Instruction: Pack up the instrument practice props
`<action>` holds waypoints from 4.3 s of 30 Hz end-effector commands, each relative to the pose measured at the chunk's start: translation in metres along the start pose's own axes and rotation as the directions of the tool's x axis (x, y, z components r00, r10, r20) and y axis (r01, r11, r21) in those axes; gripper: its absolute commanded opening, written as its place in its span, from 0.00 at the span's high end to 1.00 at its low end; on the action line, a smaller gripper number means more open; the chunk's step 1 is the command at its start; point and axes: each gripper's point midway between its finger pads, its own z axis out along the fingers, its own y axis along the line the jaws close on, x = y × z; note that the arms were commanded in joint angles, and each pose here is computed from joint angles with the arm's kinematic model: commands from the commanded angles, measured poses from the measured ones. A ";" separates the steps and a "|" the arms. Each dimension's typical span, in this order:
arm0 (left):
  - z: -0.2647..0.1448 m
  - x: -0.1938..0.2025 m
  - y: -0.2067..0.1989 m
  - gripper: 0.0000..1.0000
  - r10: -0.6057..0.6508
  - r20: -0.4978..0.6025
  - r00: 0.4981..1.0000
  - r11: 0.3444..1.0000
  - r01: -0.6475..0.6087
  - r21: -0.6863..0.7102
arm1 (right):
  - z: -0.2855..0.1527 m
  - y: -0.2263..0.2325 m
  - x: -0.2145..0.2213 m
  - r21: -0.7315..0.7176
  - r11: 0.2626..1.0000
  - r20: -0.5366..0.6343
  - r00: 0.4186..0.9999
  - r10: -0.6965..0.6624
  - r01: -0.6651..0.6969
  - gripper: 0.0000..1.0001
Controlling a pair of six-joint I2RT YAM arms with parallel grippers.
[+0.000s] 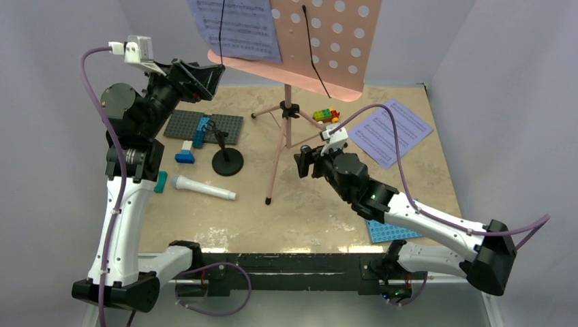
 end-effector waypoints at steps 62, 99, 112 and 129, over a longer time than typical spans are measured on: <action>-0.099 0.059 -0.012 0.07 -0.059 0.014 0.998 0.998 0.059 0.021 | 0.045 0.016 0.115 -0.131 0.990 -0.443 0.891 -0.098 0.044 1.00; -0.111 -0.049 -0.104 0.05 -0.009 0.177 0.984 0.956 -0.043 0.289 | -0.097 0.083 -0.040 -0.453 0.873 0.030 0.981 -0.190 0.182 0.46; -0.064 -0.061 -0.108 0.12 -0.001 0.081 0.997 0.939 -0.027 0.343 | -0.116 0.043 -0.220 -0.191 0.981 0.431 0.900 0.070 0.015 0.37; -0.032 -0.044 -0.092 0.17 -0.044 0.023 0.999 0.935 0.033 0.354 | -0.060 0.051 -0.290 -0.073 0.997 0.477 0.879 0.026 0.010 0.21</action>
